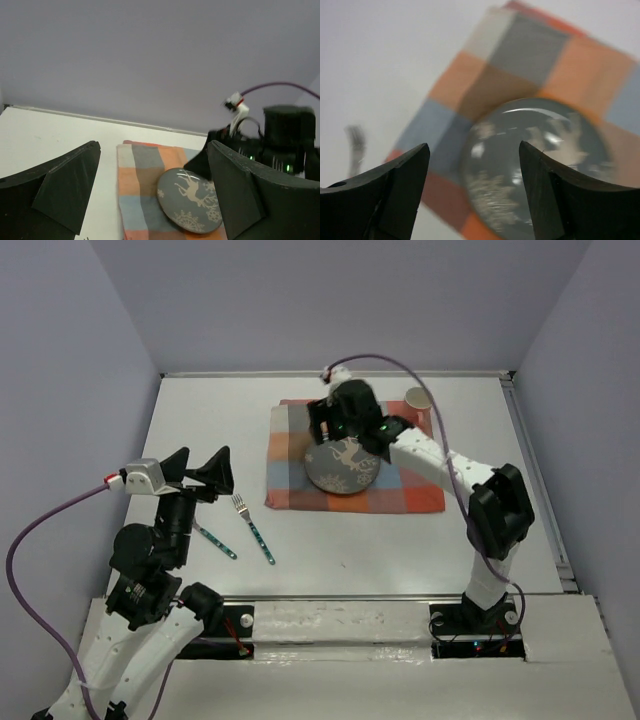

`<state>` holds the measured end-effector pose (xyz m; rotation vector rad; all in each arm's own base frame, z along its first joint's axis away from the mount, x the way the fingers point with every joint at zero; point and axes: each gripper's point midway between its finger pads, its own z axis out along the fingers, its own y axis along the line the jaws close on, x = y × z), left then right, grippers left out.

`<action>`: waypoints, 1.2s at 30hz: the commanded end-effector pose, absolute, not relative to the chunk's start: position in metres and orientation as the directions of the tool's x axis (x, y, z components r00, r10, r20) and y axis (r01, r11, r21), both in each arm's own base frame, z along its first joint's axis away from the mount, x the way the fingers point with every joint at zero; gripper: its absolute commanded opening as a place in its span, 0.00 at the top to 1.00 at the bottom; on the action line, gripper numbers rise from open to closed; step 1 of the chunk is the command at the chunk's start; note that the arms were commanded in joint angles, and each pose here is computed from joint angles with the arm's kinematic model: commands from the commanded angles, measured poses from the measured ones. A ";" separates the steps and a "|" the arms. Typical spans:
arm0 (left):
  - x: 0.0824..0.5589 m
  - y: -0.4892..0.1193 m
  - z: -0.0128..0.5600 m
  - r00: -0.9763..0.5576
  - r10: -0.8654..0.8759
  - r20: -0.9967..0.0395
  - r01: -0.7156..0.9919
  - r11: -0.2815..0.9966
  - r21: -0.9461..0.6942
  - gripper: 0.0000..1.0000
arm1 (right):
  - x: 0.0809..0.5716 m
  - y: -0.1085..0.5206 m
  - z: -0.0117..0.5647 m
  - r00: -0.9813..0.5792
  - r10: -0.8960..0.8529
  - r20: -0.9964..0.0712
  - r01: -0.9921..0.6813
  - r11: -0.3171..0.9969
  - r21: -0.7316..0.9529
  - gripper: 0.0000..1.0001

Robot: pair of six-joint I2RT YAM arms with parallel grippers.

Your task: Set the dinner table for one person

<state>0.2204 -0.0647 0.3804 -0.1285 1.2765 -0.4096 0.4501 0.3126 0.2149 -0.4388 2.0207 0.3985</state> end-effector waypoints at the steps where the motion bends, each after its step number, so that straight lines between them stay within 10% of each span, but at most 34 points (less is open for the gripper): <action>1: 0.223 -0.034 0.383 0.285 -0.394 -0.874 0.077 0.918 -0.389 0.01 | 0.357 0.432 0.179 -0.482 -0.117 -0.868 -0.636 0.728 0.255 0.26; 16: 0.221 0.007 0.374 0.360 -0.446 -0.819 -0.114 0.851 -0.513 0.01 | 0.243 0.517 0.058 -0.550 -0.342 -0.762 -0.709 0.673 0.210 0.37; 36: 0.223 -0.011 0.379 0.336 -0.454 -0.825 -0.015 0.873 -0.487 0.01 | 0.222 0.515 0.073 -0.498 -0.379 -0.780 -0.724 0.676 0.134 0.57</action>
